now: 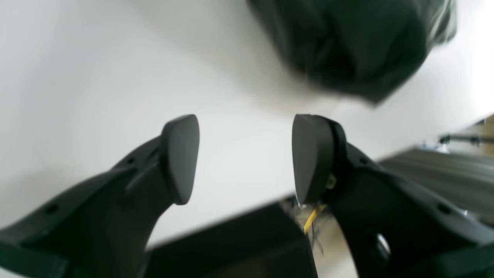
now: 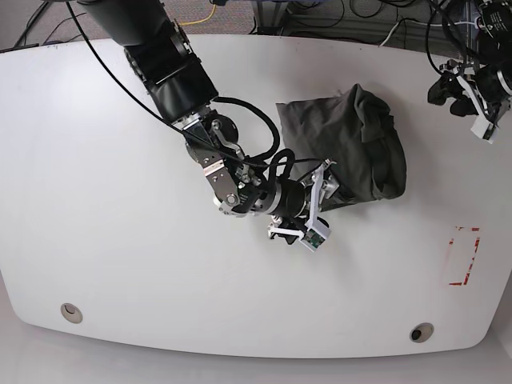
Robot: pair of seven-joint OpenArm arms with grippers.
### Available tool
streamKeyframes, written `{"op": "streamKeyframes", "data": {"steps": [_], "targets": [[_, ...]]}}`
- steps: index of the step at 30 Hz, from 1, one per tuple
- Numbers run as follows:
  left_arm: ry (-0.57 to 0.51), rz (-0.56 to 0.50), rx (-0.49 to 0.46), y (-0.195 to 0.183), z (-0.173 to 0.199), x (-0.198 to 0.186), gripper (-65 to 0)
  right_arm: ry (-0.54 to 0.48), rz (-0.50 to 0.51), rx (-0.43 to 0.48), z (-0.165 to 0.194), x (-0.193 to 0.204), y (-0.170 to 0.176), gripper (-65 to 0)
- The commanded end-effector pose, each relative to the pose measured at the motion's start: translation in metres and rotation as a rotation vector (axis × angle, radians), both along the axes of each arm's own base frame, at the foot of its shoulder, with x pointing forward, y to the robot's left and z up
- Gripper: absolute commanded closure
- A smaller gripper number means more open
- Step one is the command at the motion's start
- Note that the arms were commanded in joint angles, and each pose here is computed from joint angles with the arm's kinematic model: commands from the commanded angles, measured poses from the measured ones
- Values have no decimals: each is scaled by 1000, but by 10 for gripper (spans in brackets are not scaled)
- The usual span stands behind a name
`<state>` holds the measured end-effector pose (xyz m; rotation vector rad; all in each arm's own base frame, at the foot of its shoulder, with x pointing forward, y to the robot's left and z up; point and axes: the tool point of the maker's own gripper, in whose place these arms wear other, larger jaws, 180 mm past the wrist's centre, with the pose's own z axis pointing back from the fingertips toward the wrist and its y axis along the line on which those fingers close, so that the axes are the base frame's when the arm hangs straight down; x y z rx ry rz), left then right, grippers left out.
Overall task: Layout the t-shirt on the table in an organized manner, then fold the t-shirt properly
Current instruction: 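Open the left gripper and lift it away from the grey bundle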
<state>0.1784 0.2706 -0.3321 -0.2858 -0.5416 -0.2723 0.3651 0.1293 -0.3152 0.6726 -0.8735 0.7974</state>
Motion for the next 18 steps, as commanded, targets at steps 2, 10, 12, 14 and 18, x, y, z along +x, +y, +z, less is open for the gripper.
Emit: {"op": "streamKeyframes", "data": {"steps": [2, 10, 12, 14, 18], "targets": [[0, -11, 45, 4, 1, 1, -272, -22, 14, 48, -1, 6, 12, -438], [18, -120, 24, -38, -18, 11, -244, 13, -57, 84, -34, 14, -4, -436], [4, -157, 29, -50, -19, 22, -244, 14, -69, 94, -37, 16, -6, -434], [-11, -186, 47, -58, -21, 33, -244, 13, -83, 88, -42, 18, -15, -417], [-50, -254, 97, -89, -26, 59, -244, 21, -117, 57, -58, 22, -39, -312]]}}
